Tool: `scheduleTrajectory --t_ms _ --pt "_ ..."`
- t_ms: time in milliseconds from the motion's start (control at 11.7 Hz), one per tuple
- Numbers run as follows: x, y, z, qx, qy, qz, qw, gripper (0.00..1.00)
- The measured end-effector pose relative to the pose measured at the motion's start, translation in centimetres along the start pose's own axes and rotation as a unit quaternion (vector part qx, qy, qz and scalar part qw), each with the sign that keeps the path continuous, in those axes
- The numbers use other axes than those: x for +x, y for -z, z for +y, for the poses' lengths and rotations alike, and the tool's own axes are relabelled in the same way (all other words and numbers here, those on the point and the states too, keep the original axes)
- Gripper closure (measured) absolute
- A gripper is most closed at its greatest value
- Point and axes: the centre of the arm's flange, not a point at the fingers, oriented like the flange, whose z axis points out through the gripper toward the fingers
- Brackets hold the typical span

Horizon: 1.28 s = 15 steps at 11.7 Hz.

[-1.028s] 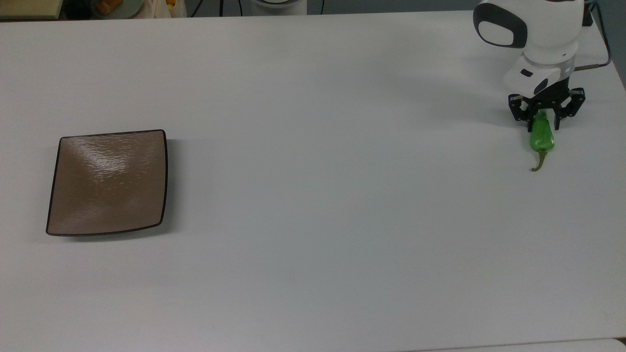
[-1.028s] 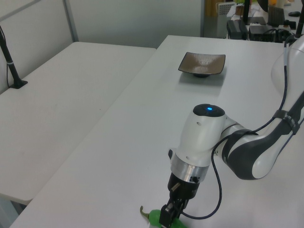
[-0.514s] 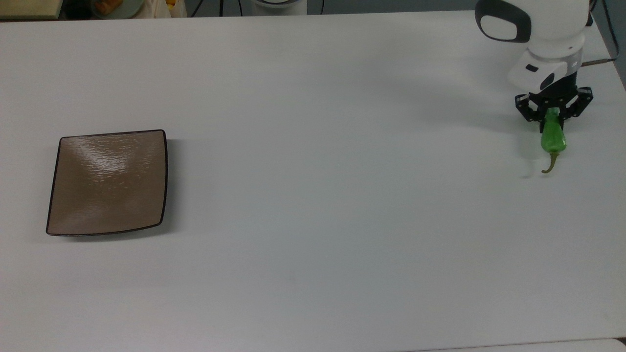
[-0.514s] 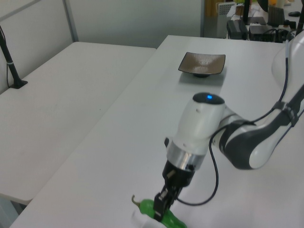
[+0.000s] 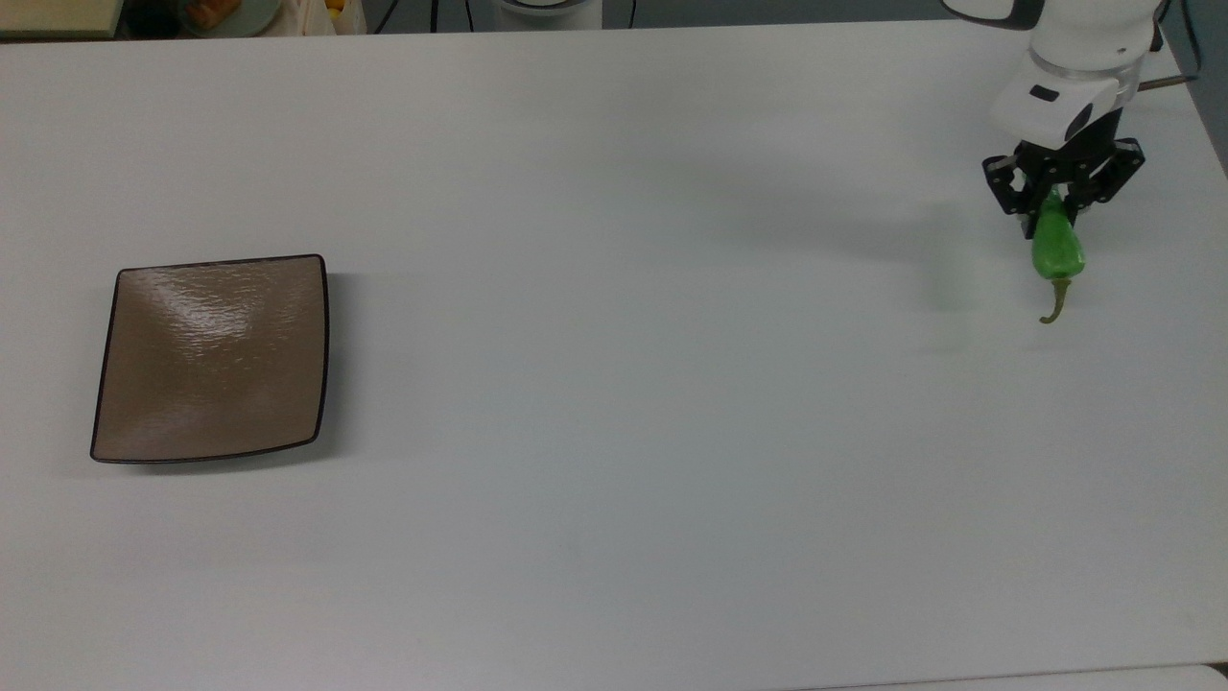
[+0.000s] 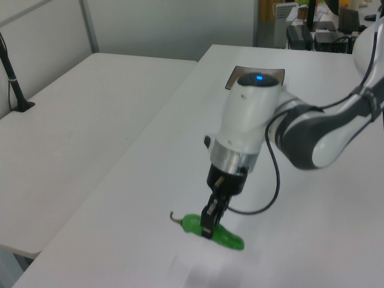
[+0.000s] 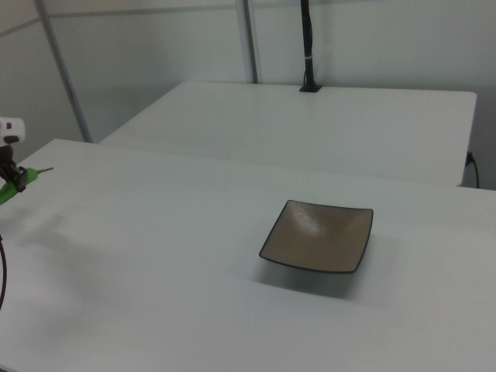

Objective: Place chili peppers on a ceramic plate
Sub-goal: 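Carry the held pepper across the table to above the brown plate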

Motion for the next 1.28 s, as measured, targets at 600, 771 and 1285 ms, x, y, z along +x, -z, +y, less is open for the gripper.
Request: scheduleTrajectory --t_ms 600,771,1285 --pt "5.6 5.2 13.2 -0.116 0.144 -0.064 0.9806 0.67" --pt "7.5 7.0 17.2 -0.136 0.19 -0.079 0.969 0.67" --pt "13.4 11.3 32.8 -0.167 0.351 -0.112 0.9147 0.67"
